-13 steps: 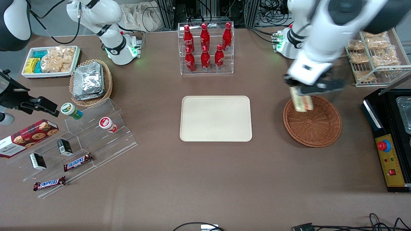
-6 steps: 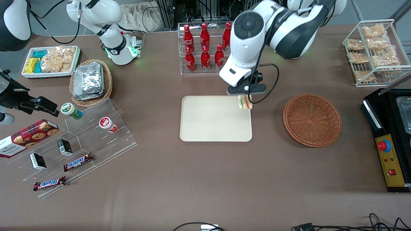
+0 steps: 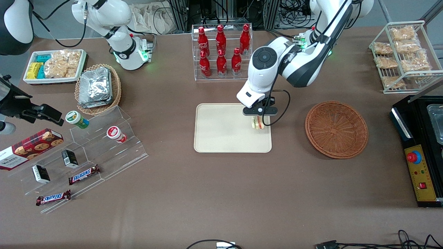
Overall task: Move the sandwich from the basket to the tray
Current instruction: 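Carry the sandwich over the cream tray and lower it, then open the left gripper to release the sandwich onto the tray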
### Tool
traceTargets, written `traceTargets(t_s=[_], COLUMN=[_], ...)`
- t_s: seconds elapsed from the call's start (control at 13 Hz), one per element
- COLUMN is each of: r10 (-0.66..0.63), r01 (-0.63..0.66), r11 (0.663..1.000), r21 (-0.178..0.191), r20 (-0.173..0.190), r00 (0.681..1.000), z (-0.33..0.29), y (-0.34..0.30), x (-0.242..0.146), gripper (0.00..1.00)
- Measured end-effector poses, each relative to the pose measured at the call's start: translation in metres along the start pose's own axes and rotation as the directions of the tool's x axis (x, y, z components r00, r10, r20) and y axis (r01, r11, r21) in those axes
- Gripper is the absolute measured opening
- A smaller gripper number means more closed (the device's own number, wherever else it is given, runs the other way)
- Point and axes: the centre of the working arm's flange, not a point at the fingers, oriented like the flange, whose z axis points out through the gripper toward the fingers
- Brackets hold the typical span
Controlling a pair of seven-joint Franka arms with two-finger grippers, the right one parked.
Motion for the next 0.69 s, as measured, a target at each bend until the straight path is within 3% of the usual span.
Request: traceTargets(t_s=[0.23, 0.62, 0.69], r10=[-0.017, -0.034, -0.038], r01=[0.016, 0.035, 0.039], r11=[0.998, 0.996, 0.996], r21=[-0.052, -0.082, -0.085], r20=[-0.008, 0.006, 0.012], r00=[1.0, 0.999, 0.999], z=[0.049, 0.104, 0.11], y=[-0.017, -0.039, -0.042], x=[-0.002, 0.018, 0.019], gripper=[0.17, 0.17, 0.24])
